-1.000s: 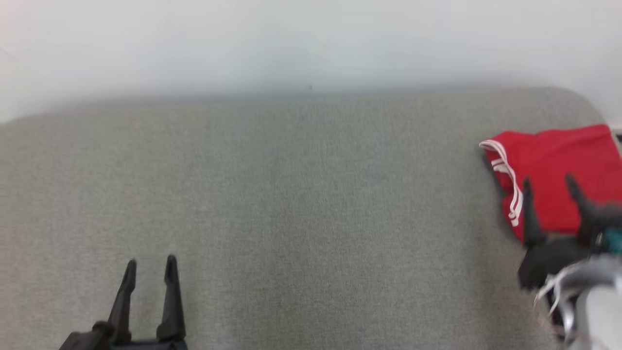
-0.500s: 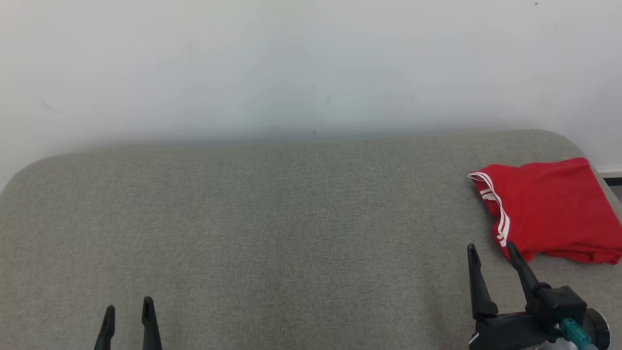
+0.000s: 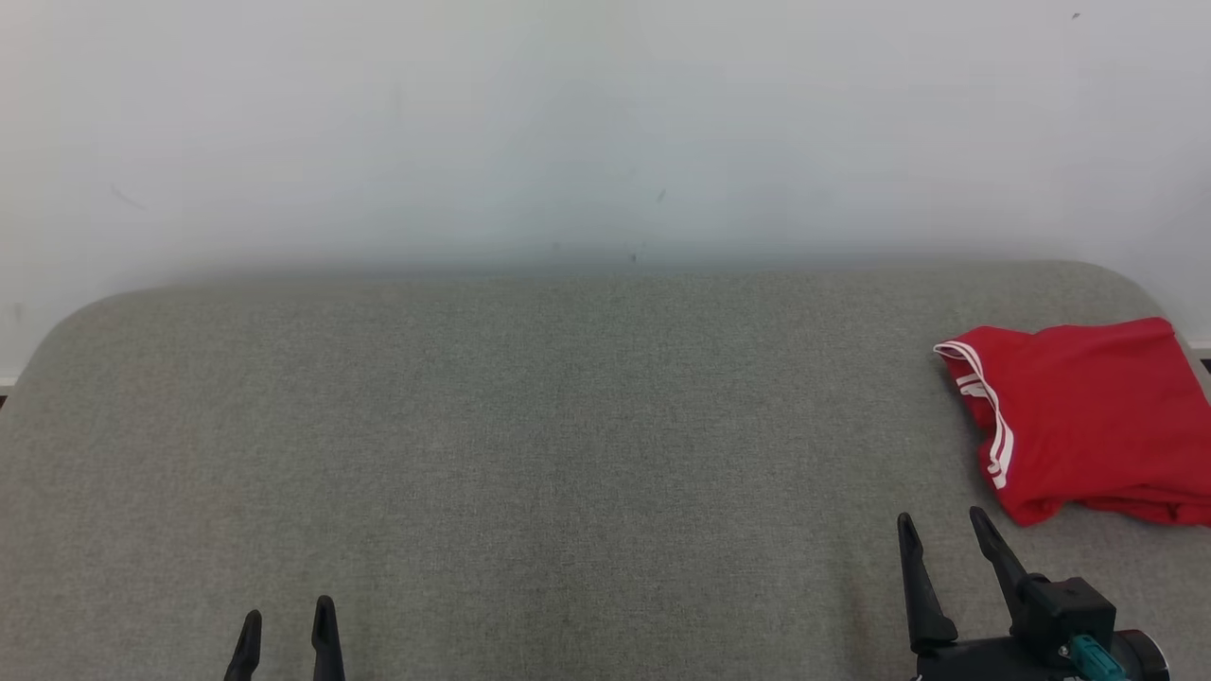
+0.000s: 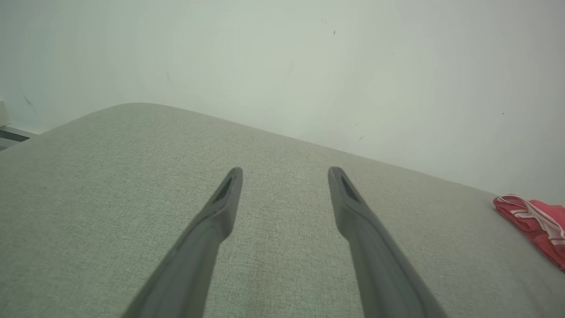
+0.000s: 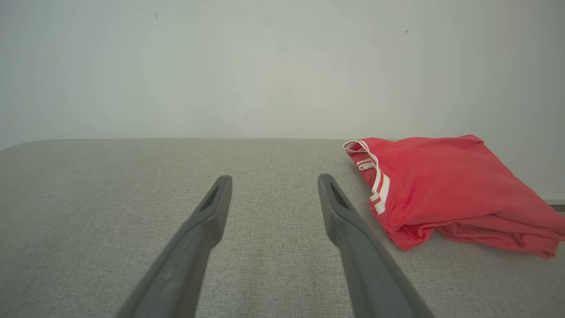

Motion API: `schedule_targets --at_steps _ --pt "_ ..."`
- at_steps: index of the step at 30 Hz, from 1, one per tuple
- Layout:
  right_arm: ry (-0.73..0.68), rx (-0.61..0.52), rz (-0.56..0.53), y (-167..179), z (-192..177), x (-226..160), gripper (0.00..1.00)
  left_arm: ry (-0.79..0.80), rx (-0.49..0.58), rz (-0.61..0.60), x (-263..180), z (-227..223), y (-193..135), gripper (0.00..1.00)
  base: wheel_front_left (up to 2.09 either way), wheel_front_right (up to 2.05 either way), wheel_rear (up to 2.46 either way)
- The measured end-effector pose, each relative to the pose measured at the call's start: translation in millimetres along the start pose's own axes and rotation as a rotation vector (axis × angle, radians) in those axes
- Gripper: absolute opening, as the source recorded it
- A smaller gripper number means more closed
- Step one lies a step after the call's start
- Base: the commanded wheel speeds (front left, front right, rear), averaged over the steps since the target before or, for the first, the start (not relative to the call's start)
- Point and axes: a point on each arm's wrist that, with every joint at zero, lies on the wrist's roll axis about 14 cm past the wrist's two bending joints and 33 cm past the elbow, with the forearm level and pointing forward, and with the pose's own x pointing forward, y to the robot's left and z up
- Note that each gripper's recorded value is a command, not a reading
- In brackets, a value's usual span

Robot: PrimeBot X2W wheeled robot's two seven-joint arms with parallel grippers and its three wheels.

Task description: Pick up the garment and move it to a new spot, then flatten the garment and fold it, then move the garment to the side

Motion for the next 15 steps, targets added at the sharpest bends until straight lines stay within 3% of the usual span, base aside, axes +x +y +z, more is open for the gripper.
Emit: schedule_targets --at_steps 9,10,15 --pt "0.013 0.012 -0.019 -6 -5 0 1.0 0.009 -0.001 -0.01 3 -3 -3 1.0 0.0 0.0 0.0" --pt "0.019 0.013 -0.019 -6 -7 0 0.0 0.012 -0.002 -0.009 2 -4 -3 0.0 0.0 0.0 0.0" --pt "0.097 0.023 -0.026 -6 -33 -11 0.0 0.063 -0.008 0.007 -3 -20 1 0.0 0.0 0.0 0.0"
